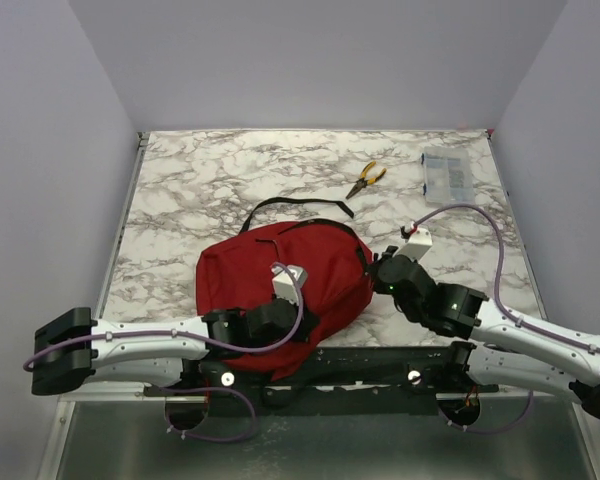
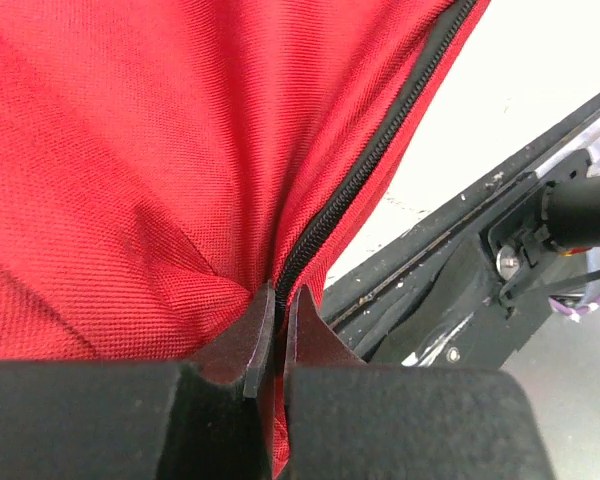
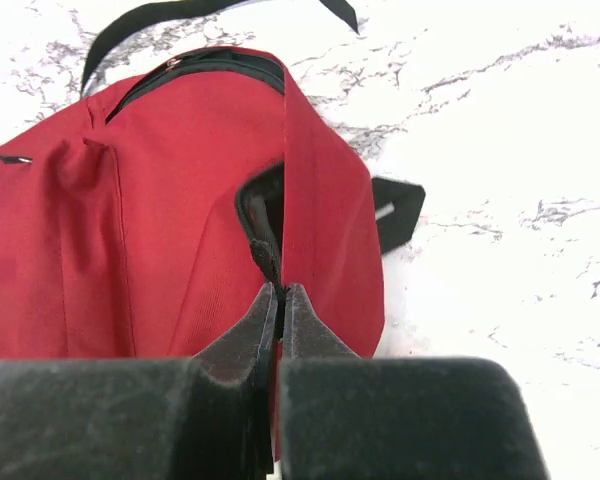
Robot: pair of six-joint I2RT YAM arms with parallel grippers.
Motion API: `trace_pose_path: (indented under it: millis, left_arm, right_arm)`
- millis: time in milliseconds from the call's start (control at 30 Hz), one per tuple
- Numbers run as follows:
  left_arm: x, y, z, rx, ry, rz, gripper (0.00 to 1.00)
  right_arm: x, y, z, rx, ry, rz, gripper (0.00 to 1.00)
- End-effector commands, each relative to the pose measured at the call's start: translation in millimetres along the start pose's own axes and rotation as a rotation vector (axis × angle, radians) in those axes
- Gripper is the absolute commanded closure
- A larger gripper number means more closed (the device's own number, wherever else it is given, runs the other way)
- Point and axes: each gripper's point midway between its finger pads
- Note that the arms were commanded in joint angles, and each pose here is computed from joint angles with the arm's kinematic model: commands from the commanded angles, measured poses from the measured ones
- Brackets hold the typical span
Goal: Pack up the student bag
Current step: Zip the student bag at the center of the board.
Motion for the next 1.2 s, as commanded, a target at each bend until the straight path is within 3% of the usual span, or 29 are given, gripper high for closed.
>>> trace_pose_path:
  millis: [0, 233, 500, 533, 700, 800, 967, 1167]
  left_arm:
    - [20.6, 61.5, 47.5, -0.04, 0.151, -0.136, 1.0]
    - [34.2, 53.8, 50.4, -0.011, 0.154, -0.027, 1.0]
    - [52.1, 39.7, 36.4, 0.047, 0.1, 0.083, 1.0]
    - [54.8, 35.5, 32.6, 0.051, 0.094, 0.097, 0.96]
    - [71.6, 3.5, 3.1, 0.033, 0.045, 0.186, 0.38]
    - [80.8, -18.7, -25.1, 0.015, -0.013, 0.227, 0.2]
    - [75.6, -50.9, -75.6, -0.01, -0.07, 0.234, 0.14]
    - [31.9, -70.9, -97.1, -0.07, -0.047, 0.188, 0.15]
  right_arm:
    - [1.3, -28.9, -38.6, 0.055, -0.13, 0.081, 1.0]
    - [-26.7, -19.4, -40.2, 0.101, -0.139, 0.021, 1.0]
    - [-35.9, 18.1, -37.7, 0.138, -0.076, -0.327, 1.0]
    - [-31.3, 23.6, -34.1, 0.142, -0.064, -0.371, 1.0]
    - [-15.9, 31.6, -17.2, 0.135, -0.015, -0.471, 1.0]
    - [-8.3, 35.7, -5.0, 0.149, 0.035, -0.523, 1.0]
    - [-3.1, 40.9, -5.2, 0.127, 0.056, -0.55, 1.0]
    - [0.4, 41.1, -16.7, 0.106, 0.047, -0.53, 1.0]
Point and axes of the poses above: each gripper's point midway between its finger pads, its own x axis back along the fingers, its own y axis along the line the jaws close on, z = x × y, and after that the axes turned 7 degrees about x, right-handed
